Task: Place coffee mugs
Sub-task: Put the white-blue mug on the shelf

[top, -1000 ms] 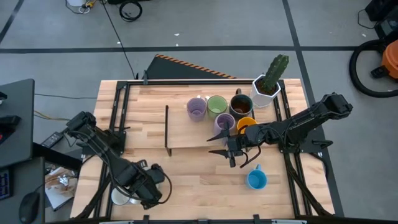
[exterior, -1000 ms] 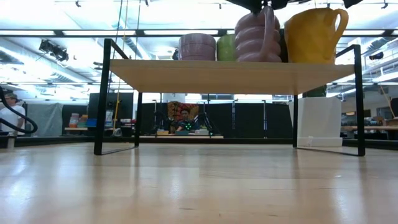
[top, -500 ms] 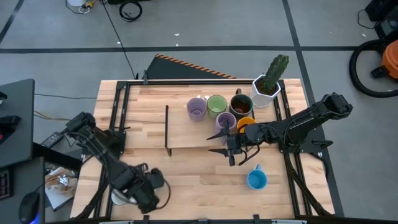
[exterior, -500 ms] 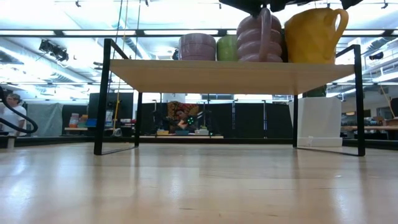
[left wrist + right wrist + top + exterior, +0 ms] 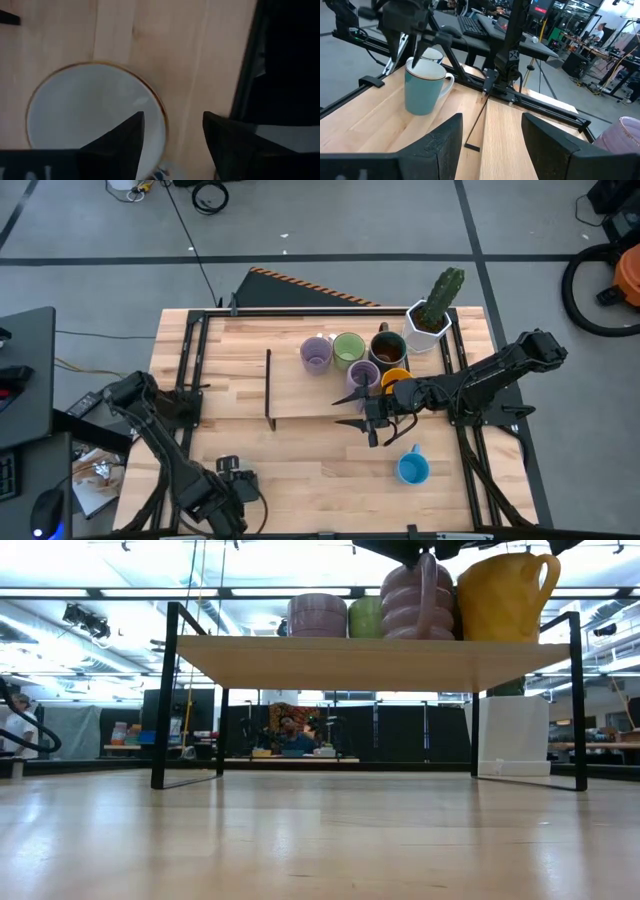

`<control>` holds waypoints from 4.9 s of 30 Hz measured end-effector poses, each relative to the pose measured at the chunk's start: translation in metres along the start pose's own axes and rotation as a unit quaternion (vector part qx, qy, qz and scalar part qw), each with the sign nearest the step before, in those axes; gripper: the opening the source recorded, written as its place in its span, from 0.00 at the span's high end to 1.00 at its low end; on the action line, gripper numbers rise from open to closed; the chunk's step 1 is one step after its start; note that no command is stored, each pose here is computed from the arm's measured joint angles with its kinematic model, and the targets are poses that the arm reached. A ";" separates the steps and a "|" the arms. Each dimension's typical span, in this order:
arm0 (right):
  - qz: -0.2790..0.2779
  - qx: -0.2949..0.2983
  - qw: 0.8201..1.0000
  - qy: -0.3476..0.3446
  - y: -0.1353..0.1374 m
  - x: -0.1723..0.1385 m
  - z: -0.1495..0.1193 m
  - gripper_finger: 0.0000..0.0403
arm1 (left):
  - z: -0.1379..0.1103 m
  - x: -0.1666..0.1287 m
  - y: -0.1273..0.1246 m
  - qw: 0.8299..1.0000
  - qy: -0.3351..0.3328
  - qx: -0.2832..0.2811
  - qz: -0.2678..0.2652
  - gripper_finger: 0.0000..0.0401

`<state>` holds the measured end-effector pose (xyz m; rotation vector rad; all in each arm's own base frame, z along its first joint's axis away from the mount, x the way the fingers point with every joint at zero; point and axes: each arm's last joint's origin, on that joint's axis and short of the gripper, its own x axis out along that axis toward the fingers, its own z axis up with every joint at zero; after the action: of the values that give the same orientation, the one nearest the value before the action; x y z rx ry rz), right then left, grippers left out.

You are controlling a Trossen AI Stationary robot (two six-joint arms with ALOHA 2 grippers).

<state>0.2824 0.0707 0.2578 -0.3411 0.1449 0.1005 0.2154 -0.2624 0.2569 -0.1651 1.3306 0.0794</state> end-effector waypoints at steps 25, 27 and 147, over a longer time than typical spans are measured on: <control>0.000 0.000 1.000 0.000 0.000 0.000 0.000 0.48 | 0.009 0.033 0.002 0.996 0.067 0.043 0.041 0.75; 0.000 0.000 1.000 -0.001 0.000 0.000 0.000 0.48 | 0.010 0.033 0.003 0.996 0.067 0.041 0.040 0.79; -0.032 -0.002 0.999 0.025 0.013 -0.004 0.001 0.48 | 0.120 -0.189 0.211 0.961 -0.127 0.223 -0.101 0.92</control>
<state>0.2773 0.0832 0.2552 -0.3519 0.1840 0.0291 0.2540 -0.0280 0.4521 0.0912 1.0384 -0.3605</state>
